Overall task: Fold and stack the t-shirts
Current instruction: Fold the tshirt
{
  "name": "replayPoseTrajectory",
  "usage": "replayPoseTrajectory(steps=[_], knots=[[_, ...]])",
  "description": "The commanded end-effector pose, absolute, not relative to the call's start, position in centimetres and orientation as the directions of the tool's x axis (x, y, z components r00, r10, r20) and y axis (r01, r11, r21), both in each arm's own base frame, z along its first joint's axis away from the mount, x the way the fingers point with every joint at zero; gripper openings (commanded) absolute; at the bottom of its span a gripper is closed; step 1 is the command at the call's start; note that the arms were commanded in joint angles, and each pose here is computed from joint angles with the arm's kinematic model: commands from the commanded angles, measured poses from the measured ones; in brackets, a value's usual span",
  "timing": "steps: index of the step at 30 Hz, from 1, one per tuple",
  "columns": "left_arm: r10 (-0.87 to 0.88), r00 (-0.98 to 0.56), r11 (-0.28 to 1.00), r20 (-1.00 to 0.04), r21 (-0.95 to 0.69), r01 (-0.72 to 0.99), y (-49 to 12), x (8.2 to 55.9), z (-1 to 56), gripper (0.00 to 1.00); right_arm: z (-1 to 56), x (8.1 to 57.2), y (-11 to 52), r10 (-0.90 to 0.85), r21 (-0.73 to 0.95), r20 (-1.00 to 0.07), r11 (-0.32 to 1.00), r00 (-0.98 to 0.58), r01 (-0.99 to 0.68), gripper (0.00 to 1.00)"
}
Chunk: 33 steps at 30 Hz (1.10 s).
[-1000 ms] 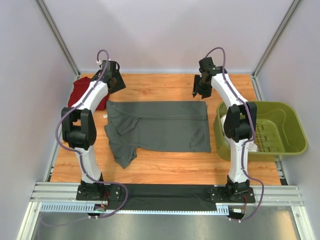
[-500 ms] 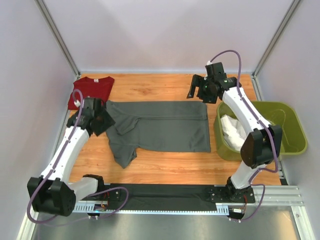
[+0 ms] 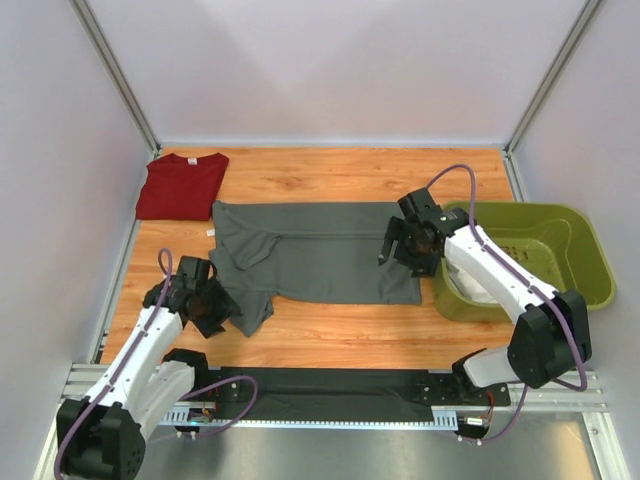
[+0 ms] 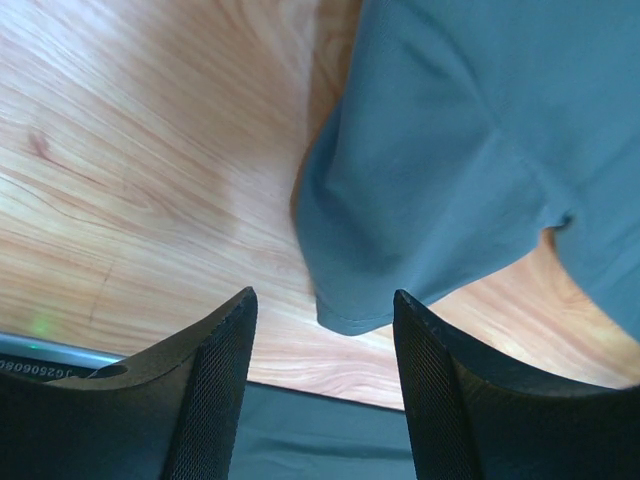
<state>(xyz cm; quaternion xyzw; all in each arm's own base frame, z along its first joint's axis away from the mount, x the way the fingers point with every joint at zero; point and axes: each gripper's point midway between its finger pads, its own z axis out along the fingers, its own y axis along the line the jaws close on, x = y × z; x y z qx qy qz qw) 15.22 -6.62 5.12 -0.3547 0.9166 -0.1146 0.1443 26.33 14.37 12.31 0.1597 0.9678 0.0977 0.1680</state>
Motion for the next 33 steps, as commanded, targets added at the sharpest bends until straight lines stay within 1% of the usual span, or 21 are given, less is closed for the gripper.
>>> replayPoseTrajectory(steps=[1,5,9,13,15,18,21,22,24,25,27,28,29,31,33], knots=[[-0.690,-0.707,0.707,-0.155,-0.356,-0.611,-7.6,15.0,4.3,0.64,11.4,25.1,14.1,0.394,0.231,-0.287,0.913,-0.873,0.336,0.84],[-0.691,-0.701,0.708,-0.177,-0.365,-0.605,-7.5,15.6,3.5,0.61,9.5,24.6,14.0,0.381,0.200,-0.257,0.920,-0.888,0.337,0.81],[-0.688,-0.698,0.712,-0.196,-0.370,-0.597,-7.5,16.3,3.1,0.60,9.0,25.2,14.0,0.381,0.190,-0.271,0.921,-0.884,0.339,0.79],[-0.686,-0.700,0.714,-0.197,-0.363,-0.598,-7.4,16.5,2.4,0.57,8.3,25.3,13.8,0.373,0.169,-0.274,0.926,-0.886,0.338,0.72],[-0.694,-0.691,0.708,-0.201,-0.362,-0.606,-7.3,16.6,2.3,0.56,7.7,24.9,13.7,0.359,0.147,-0.271,0.932,-0.893,0.330,0.71],[-0.699,-0.682,0.706,-0.214,-0.358,-0.611,-7.1,16.6,2.2,0.51,7.0,24.2,13.1,0.343,0.105,-0.262,0.939,-0.902,0.326,0.71],[-0.703,-0.672,0.705,-0.232,-0.343,-0.620,-6.6,16.6,2.1,0.35,6.7,23.8,12.6,0.336,0.089,-0.274,0.942,-0.901,0.325,0.70],[-0.708,-0.666,0.702,-0.235,-0.334,-0.629,-6.4,16.5,2.0,0.23,6.7,23.7,12.3,0.336,0.082,-0.278,0.942,-0.900,0.326,0.70],[-0.717,-0.661,0.693,-0.220,-0.320,-0.645,-6.4,16.0,1.8,0.05,6.4,23.4,12.1,0.333,0.071,-0.277,0.942,-0.901,0.327,0.70],[-0.724,-0.649,0.688,-0.231,-0.309,-0.657,-6.0,16.0,1.9,0.00,6.2,23.2,12.1,0.332,0.071,-0.272,0.943,-0.903,0.325,0.70],[-0.739,-0.634,0.673,-0.227,-0.270,-0.688,-5.4,15.2,2.0,0.00,5.9,23.1,12.3,0.331,0.073,-0.273,0.943,-0.903,0.323,0.69],[-0.743,-0.621,0.669,-0.249,-0.256,-0.698,-4.9,15.3,2.4,0.00,5.8,23.1,12.3,0.329,0.071,-0.271,0.944,-0.905,0.322,0.69],[-0.746,-0.618,0.665,-0.249,-0.226,-0.712,-4.5,14.7,2.5,0.00,5.8,23.1,12.4,0.322,0.069,-0.273,0.946,-0.906,0.315,0.68],[-0.752,-0.593,0.654,-0.289,-0.213,-0.726,-3.7,14.9,3.3,0.00,5.6,22.9,12.5,0.305,0.054,-0.276,0.952,-0.912,0.302,0.68],[-0.749,-0.588,0.653,-0.304,-0.192,-0.732,-3.2,14.8,3.9,0.00,5.3,22.7,12.5,0.293,0.037,-0.273,0.955,-0.916,0.294,0.68]])
